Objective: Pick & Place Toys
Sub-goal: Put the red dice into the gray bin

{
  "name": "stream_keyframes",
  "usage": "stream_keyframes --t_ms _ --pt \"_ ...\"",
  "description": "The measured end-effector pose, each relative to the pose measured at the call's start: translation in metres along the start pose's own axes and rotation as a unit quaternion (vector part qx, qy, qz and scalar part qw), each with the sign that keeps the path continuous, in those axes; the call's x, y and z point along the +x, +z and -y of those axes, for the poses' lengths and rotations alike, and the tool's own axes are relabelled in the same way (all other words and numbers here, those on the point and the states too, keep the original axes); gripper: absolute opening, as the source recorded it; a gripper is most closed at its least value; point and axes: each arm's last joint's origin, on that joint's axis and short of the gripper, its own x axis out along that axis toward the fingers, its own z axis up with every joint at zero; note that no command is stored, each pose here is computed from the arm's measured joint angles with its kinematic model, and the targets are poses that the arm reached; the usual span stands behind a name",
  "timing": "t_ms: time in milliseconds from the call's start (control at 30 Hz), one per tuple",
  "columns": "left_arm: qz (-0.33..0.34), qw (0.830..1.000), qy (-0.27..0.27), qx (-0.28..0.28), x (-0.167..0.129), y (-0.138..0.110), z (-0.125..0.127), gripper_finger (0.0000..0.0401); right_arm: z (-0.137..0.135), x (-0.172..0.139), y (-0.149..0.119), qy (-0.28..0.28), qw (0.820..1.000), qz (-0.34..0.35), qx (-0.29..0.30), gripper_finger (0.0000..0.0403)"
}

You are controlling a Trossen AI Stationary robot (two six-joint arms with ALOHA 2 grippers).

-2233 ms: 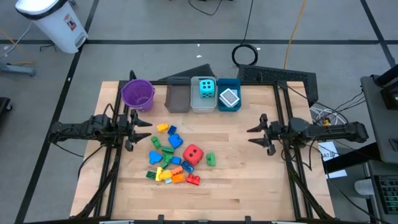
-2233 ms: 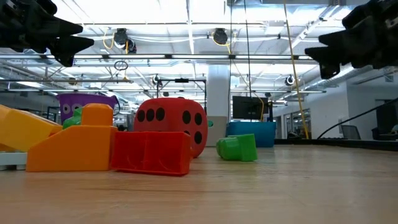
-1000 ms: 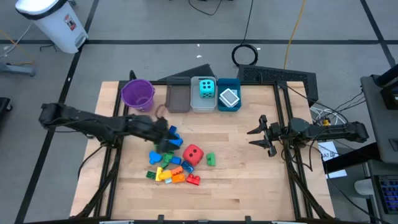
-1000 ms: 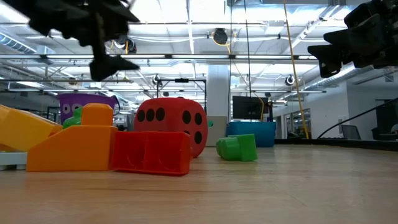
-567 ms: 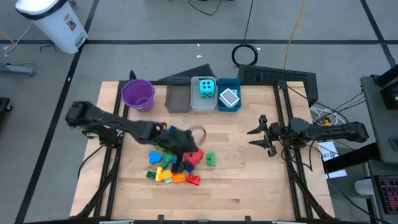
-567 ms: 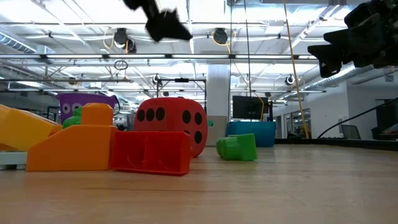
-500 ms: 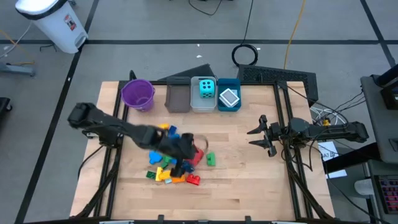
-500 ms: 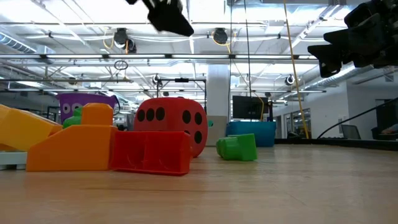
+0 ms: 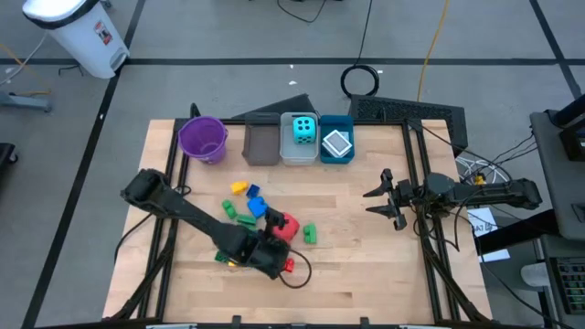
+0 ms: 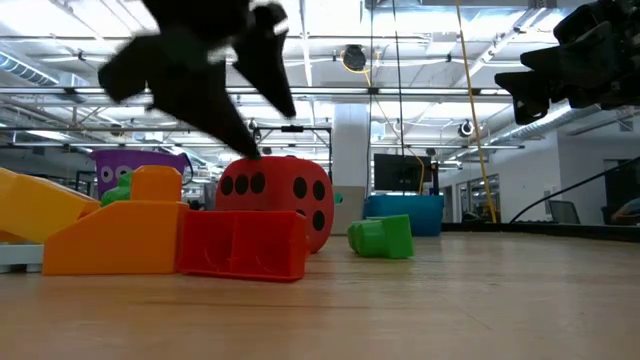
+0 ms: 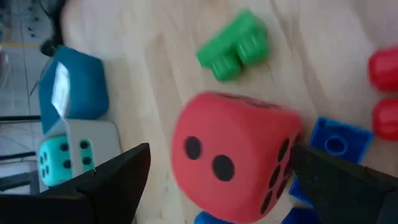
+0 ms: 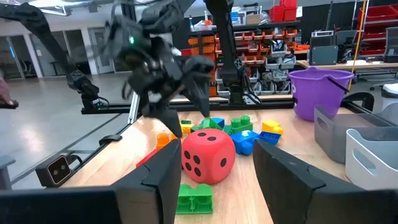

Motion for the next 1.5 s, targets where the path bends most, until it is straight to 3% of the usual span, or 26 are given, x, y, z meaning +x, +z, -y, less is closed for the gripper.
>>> stream_keyframes --t_ms 267,500,767,867,1100,1300,1500 --pt "-0.04 0.998 0.003 0.049 0.028 -0.003 0.021 0.0392 0.0 0.0 0.0 0.0 1.0 0.0 0.0 0.017" --pt "-0.055 0.998 -0.008 -0.011 0.037 -0.006 0.012 0.0392 0.0 0.0 0.0 0.0 1.0 0.0 0.0 0.0172" --pt "-0.082 0.996 -0.009 0.044 0.038 -0.013 0.01 0.0389 0.0 0.0 0.0 0.0 1.0 0.0 0.0 0.017" --pt "-0.082 0.996 -0.011 0.043 0.039 -0.013 0.008 0.0362 0.0 0.0 0.0 0.0 1.0 0.0 0.0 0.0172" --pt "-0.086 0.996 -0.021 0.024 0.043 -0.014 0.002 0.0252 0.0 0.0 0.0 0.0 1.0 0.0 0.0 0.0174" --pt "-0.09 0.996 -0.017 0.003 0.048 -0.015 -0.004 0.0245 0.0 0.0 0.0 0.0 1.0 0.0 0.0 0.0172" --pt "-0.099 0.994 0.034 0.015 0.044 -0.01 -0.012 0.0237 0.0 0.0 0.0 0.0 1.0 0.0 0.0 0.0173"
